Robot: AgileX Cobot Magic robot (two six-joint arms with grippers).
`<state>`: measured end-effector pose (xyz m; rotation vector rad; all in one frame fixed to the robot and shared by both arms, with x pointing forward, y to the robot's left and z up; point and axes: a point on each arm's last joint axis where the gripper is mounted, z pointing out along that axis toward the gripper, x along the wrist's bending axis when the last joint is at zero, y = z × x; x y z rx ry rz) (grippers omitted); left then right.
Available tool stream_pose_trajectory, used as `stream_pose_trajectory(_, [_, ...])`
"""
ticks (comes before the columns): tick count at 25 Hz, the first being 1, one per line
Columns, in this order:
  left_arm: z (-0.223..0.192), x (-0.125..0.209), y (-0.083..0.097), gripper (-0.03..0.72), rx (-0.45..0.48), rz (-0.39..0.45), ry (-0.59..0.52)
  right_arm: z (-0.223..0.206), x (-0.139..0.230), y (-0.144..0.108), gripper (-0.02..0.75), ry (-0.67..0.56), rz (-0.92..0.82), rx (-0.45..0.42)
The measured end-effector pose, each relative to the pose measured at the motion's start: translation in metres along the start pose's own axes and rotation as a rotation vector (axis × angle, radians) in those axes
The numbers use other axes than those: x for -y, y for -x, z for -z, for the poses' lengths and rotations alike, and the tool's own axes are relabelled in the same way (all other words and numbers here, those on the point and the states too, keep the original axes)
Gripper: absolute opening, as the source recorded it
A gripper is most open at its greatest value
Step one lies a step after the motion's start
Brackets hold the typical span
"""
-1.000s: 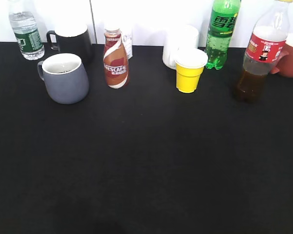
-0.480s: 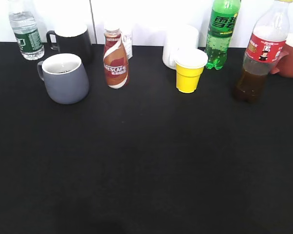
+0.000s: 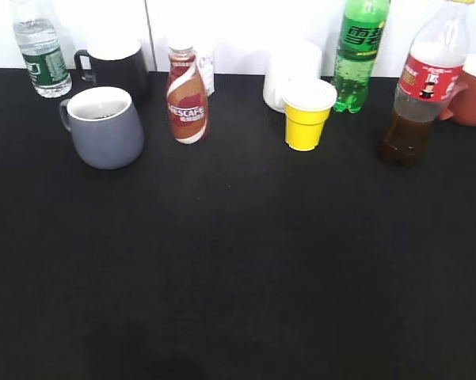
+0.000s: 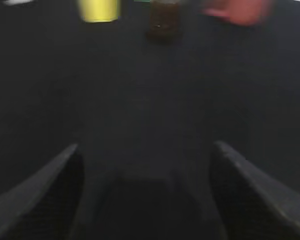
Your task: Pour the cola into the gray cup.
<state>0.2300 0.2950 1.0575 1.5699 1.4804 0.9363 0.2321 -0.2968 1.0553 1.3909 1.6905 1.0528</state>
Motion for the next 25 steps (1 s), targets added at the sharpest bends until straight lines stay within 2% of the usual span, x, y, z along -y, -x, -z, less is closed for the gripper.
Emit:
stream_pose_trajectory(2, [-0.0001,-0.0001,0.0002,0.24,-0.024,0.012,0.0,-0.0008,-0.0004,-0.0009,0.594,-0.004,-0.077,0.166])
stream_pose_trajectory(3, [-0.0001,-0.0001,0.0002,0.235,-0.025,0.012,0.0,-0.0009,-0.0004,-0.001,0.594,-0.004,-0.09,0.192])
stream_pose_trajectory(5, [-0.0001,-0.0001,0.0001,0.233,-0.013,0.006,0.001,-0.0009,-0.0004,-0.001,0.594,-0.004,-0.09,0.192])
stream_pose_trajectory(8, [0.0003,0.0001,-0.0006,0.232,0.063,-0.03,0.001,-0.0007,-0.0004,-0.001,0.594,-0.003,-0.09,0.192])
stream_pose_trajectory(13, [0.0001,0.0,-0.0001,0.23,0.013,-0.006,0.001,-0.0007,-0.0004,-0.001,0.594,-0.003,-0.09,0.192])
stream_pose_trajectory(25, [0.0001,0.0,-0.0001,0.23,0.014,-0.007,0.001,-0.0007,-0.0004,-0.001,0.594,-0.003,-0.091,0.192])
